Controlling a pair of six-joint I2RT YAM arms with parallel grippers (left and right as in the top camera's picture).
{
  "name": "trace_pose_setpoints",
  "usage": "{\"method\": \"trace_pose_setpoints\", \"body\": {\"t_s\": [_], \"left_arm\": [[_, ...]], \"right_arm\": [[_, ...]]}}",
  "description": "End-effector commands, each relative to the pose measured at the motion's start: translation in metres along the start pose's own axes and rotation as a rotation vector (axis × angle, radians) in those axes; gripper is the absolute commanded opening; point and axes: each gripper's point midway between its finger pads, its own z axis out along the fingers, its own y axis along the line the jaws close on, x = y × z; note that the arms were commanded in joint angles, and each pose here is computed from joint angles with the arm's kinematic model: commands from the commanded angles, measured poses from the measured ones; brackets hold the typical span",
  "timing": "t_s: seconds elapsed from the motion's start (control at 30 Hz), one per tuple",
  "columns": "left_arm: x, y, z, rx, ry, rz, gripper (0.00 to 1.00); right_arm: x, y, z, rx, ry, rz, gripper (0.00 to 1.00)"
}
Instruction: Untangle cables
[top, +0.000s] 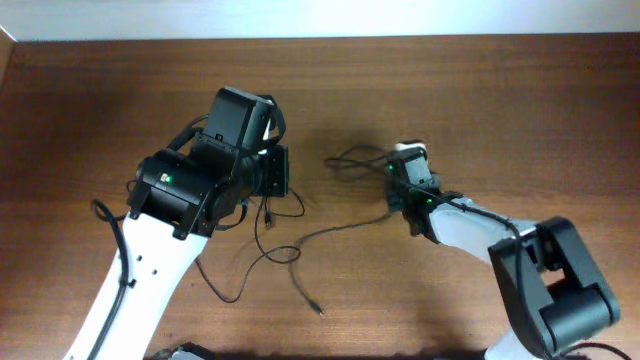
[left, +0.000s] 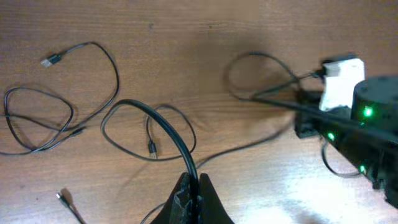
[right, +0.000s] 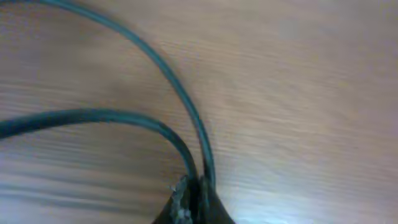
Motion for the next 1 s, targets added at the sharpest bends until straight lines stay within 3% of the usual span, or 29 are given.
{"method": "trace_pose_setpoints", "body": {"t_s": [0.0,0.17,0.27,0.43,0.5,0.57,0.63,0.83,0.97], "left_arm": [[-0.005,-0.003,0.001,0.013,-0.014,0.014,0.0],[-0.017,-0.007,0.001,0.031,-0.063,0.012,0.0],[-0.059,-0.024,-0.007,0.099,-0.239,0.004,0.0],[-0.151,-0.108,-0.085,0.596,-0.649,-0.005,0.0],[-0.161,-0.117,-0.102,0.67,-0.703,-0.031,0.0],[-0.153,-0.117,-0.093,0.655,-0.656,-0.033,0.0],[-0.123,-0.105,-0.054,0.558,-0.479,-0.041,0.0],[-0.048,-0.033,0.072,0.074,-0.067,-0.018,0.0],[-0.014,-0.032,0.144,0.04,0.143,0.024,0.0]], "right_arm": [[0.005,-0.076,-0.021,0.406,-0.046,0.15,0.04],[0.008,-0.131,-0.043,0.408,0.02,0.334,0.04],[-0.002,-0.166,-0.074,0.343,0.005,0.422,0.04],[0.013,-0.206,-0.108,0.308,0.026,0.56,0.05],[0.016,-0.2,-0.101,0.261,0.055,0.57,0.11],[0.019,-0.198,-0.095,0.258,0.074,0.567,0.21],[0.021,-0.192,-0.087,0.231,0.095,0.566,0.28],[0.021,-0.186,-0.084,0.199,0.104,0.567,0.4],[0.02,-0.18,-0.083,0.159,0.108,0.57,0.46]]}}
